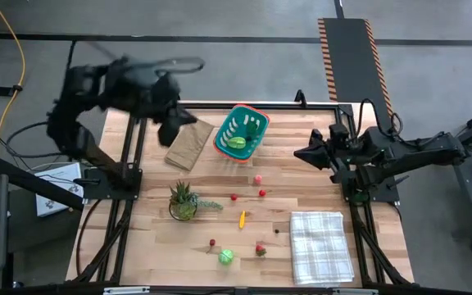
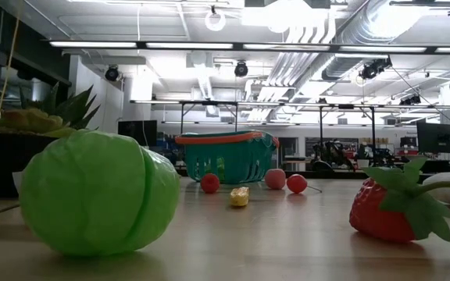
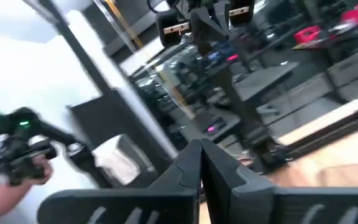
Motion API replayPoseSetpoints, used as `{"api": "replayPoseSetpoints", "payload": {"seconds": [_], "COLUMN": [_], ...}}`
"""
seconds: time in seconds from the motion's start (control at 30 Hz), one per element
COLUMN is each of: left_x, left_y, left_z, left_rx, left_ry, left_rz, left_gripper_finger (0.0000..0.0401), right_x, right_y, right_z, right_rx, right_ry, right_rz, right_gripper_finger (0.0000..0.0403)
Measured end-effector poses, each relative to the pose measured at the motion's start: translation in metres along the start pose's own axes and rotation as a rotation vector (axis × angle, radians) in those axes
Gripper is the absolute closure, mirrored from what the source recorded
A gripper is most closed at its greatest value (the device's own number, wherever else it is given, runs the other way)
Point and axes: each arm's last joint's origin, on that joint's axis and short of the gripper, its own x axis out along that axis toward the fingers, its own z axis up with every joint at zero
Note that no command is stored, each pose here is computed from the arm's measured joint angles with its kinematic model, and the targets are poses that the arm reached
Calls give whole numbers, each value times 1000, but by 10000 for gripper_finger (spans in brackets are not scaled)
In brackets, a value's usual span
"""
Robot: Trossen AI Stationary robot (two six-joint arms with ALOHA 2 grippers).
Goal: Pick and placing Produce into tupperware
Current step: Put the black cherry in the green basket
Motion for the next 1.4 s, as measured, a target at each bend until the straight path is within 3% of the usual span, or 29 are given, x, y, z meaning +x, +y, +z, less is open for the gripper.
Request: {"api": "replayPoseSetpoints", "payload": {"seconds": [0.23,0.43,0.57,0.73,1.0,1.13,1.27,1.4], "left_x": [-19,13,29,33,13,12,13,16], "left_y": [-51,-83,-93,-91,-63,-52,-43,-33], "left_z": [-32,-72,-104,-144,-196,-213,-229,-247], "left_rx": [8,-3,-50,-142,-260,-246,-227,-241], "left_ry": [-81,-33,7,-37,-209,-238,-231,-242], "left_rz": [119,232,268,287,159,70,-31,-145], "left_gripper_finger": [401,401,401,401,401,401,401,401], "right_x": [18,27,25,23,25,40,72,98], "right_y": [-2,5,12,16,12,6,9,12], "right_z": [-20,-39,-44,-50,-58,-67,-75,-80], "right_rx": [70,86,91,96,152,187,161,123], "right_ry": [147,247,271,320,324,358,503,714], "right_rz": [52,90,123,124,-10,-73,-186,-404], "right_gripper_finger": [402,403,403,403,403,403,403,403]}}
